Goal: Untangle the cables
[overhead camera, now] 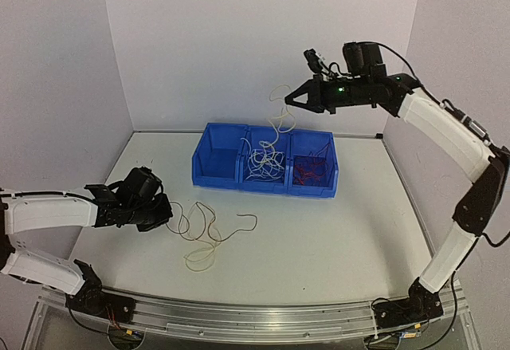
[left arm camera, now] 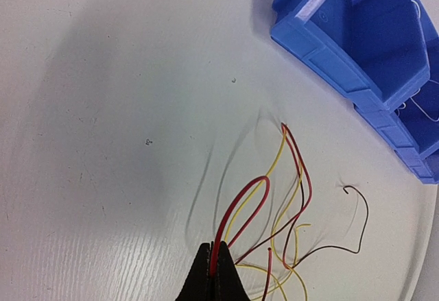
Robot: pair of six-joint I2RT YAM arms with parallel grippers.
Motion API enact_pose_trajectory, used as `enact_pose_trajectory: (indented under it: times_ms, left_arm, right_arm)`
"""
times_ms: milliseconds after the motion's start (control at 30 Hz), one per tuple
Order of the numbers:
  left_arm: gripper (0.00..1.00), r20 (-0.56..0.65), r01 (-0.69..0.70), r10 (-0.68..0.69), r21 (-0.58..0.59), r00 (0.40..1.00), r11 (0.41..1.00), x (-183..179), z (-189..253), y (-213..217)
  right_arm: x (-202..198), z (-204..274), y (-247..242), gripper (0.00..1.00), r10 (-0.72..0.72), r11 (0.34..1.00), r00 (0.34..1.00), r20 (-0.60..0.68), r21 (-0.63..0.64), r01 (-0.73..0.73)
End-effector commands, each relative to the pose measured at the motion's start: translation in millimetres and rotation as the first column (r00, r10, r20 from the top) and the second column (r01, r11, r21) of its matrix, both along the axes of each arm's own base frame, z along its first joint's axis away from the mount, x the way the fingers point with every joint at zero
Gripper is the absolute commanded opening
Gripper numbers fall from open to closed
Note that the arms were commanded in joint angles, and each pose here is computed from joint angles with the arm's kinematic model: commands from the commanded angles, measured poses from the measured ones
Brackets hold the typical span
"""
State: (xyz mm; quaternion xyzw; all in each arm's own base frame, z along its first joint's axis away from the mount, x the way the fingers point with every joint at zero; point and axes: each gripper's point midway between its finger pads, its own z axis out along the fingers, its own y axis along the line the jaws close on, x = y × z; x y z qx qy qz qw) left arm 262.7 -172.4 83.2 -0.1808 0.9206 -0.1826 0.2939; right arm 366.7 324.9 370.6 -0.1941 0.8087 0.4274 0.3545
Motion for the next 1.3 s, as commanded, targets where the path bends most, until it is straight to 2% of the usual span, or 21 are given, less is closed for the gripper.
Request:
enact_pose_trajectory:
  times_ms: [0, 200, 433, 600, 900, 1067, 1267]
  left_arm:
    - [0.0, 0.055, 0.041, -0.039, -0.046, 0.998, 0.998, 14, 19, -17]
    - [0.0, 0.049, 0.053, -0.05, -0.057, 0.998, 0.997, 15, 15, -22]
    - [0.0, 0.032, 0.078, -0.076, -0.071, 0.997, 0.994, 16, 9, -30]
    - [0.0, 0.022, 0.091, -0.089, -0.089, 0.996, 0.992, 15, 3, -35]
    - [0.0, 0.025, 0.108, -0.106, -0.085, 0.994, 0.991, 20, 0, -41]
    - [0.0, 0.025, 0.108, -0.106, -0.087, 0.994, 0.99, 21, -1, -41]
    - [0.0, 0.015, 0.104, -0.103, -0.086, 0.995, 0.991, 20, -4, -41]
  right_arm:
    - [27, 34, 46, 0.0, 0.021, 0.996, 0.991, 0.135, 0.084, -0.033]
    - [76, -1, 92, 0.0, -0.037, 0.999, 0.982, 0.184, 0.033, 0.032]
    - [132, -31, 119, 0.0, -0.142, 0.99, 0.953, 0.268, 0.019, 0.142]
    - [159, -71, 134, 0.0, -0.179, 0.983, 0.946, 0.269, 0.025, 0.18]
    - [171, -127, 164, 0.05, -0.153, 0.988, 0.962, 0.225, 0.035, 0.149]
    - [165, -148, 175, 0.16, -0.101, 0.995, 0.972, 0.214, 0.013, 0.1]
    - [150, -135, 175, 0.28, -0.047, 0.999, 0.975, 0.219, -0.004, 0.048]
